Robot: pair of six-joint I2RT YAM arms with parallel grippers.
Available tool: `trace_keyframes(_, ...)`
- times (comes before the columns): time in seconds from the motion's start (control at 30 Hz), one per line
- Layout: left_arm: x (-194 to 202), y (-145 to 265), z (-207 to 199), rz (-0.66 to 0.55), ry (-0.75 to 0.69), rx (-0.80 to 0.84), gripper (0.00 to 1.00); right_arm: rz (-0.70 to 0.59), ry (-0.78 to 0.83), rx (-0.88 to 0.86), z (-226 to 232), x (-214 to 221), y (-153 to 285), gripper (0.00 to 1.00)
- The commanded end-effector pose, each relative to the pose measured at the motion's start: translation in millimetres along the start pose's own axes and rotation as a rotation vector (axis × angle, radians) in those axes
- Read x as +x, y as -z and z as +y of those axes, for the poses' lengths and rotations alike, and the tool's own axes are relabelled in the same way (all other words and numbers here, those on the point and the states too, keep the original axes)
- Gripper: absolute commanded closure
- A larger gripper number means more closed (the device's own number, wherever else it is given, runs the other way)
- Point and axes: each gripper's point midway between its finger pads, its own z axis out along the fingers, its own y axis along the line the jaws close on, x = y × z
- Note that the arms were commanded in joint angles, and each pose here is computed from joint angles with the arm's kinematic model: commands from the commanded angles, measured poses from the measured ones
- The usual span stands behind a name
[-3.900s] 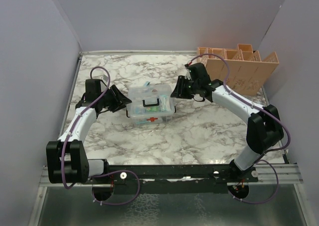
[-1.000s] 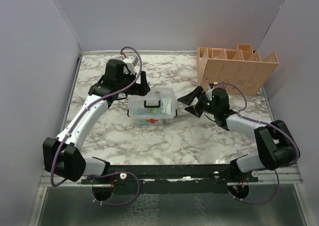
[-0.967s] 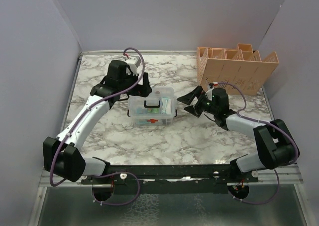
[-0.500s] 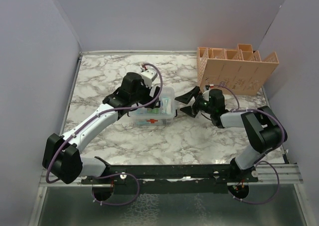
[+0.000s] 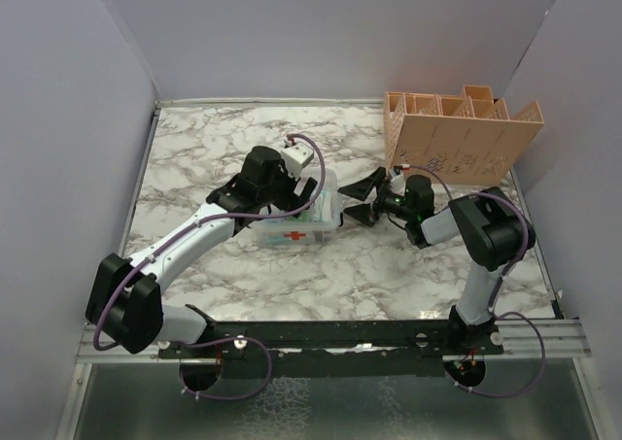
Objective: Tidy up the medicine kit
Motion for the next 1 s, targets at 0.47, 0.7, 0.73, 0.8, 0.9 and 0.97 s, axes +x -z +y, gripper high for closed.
trace_keyframes(0.47, 14.6, -3.3, 2.3, 0.065, -0.062, -0.031, 0.08, 0.085, 0.081, -0.206, 59.8, 10.2, 4.0, 0.01)
trace_keyframes(0.7, 18.3, -3.5, 2.2, 0.077, -0.052, -0.034, 0.09, 0.075, 0.105, -0.189, 59.9, 10.3, 6.1, 0.03)
trace_keyframes(0.73, 19.3, -3.3, 2.4, 0.079, -0.049, -0.037, 0.09, 0.072, 0.109, -0.182, 59.6, 10.2, 6.6, 0.04)
trace_keyframes(0.8, 19.4, -3.0, 2.5, 0.08, -0.046, -0.038, 0.09, 0.064, 0.124, -0.172, 61.2, 9.6, 8.0, 0.05)
trace_keyframes(0.9, 20.0, -2.8, 2.4, 0.081, -0.039, -0.04, 0.09, 0.061, 0.149, -0.159, 66.2, 9.7, 10.0, 0.07)
trace_keyframes(0.97, 20.8, -3.4, 2.1, 0.083, -0.034, -0.039, 0.1, 0.059, 0.165, -0.157, 70.3, 9.8, 11.8, 0.08)
